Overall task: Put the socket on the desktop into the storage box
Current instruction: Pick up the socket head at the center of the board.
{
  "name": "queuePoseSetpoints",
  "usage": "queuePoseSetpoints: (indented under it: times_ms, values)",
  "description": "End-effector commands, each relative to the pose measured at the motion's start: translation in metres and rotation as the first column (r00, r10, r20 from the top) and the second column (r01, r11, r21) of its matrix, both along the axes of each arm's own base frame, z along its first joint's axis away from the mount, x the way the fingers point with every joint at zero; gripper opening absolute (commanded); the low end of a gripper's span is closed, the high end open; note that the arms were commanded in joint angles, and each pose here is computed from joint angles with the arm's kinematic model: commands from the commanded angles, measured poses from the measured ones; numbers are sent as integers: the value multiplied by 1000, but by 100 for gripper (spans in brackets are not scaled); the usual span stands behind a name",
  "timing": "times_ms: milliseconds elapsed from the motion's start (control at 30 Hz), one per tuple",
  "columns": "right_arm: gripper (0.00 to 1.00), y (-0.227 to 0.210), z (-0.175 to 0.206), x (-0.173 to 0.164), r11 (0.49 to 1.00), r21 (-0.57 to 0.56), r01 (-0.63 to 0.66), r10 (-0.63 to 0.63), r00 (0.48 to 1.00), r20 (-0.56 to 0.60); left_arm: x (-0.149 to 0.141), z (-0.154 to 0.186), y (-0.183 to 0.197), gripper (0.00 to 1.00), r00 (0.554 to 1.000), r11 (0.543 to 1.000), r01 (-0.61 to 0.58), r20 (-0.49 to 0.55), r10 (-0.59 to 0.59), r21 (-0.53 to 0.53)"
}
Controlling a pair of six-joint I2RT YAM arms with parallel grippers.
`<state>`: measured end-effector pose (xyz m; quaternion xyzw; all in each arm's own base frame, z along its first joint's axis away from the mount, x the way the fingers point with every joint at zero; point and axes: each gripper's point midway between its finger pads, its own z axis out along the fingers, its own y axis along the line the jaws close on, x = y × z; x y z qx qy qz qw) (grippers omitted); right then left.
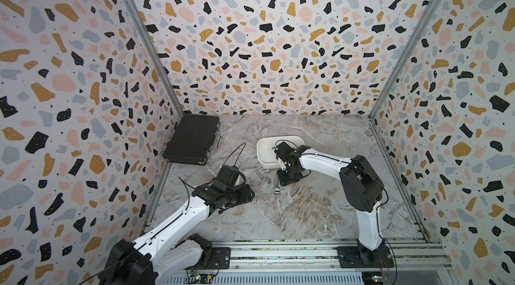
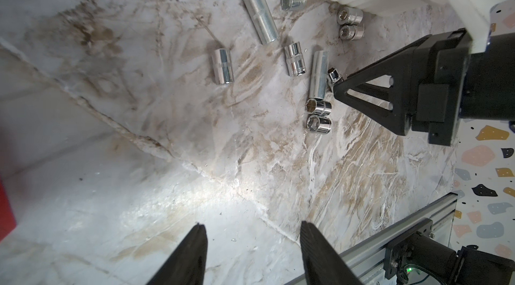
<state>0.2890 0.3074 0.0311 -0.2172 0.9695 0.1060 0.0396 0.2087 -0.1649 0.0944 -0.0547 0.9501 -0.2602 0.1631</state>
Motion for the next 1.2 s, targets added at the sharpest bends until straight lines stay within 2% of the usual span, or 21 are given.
queuePoseSetpoints:
  times_ms: [0, 633, 700, 767, 833, 1167]
  values:
    - [40, 1, 8, 2, 1000, -21, -14, 14, 1000, 15, 3, 2, -1, 57, 1000, 1000, -9, 13, 9, -22]
    - [40, 7, 0, 6, 999, -43, -32, 33, 999, 14, 2, 2, 0, 57, 1000, 999, -19, 9, 19, -32]
    - [34, 7, -1, 6, 998, -45, -36, 37, 999, 11, 2, 3, 0, 57, 1000, 999, -21, 9, 21, -33]
    - [23, 7, -2, 5, 998, -48, -38, 38, 999, 7, 2, 3, 0, 57, 1000, 999, -20, 9, 21, -34]
    - [18, 6, -3, 5, 998, -50, -38, 38, 999, 3, 2, 3, 0, 57, 1000, 999, -21, 10, 21, -35]
    - [15, 5, 4, 2, 999, -41, -31, 32, 999, 13, 2, 3, 0, 57, 1000, 999, -25, 10, 26, -36]
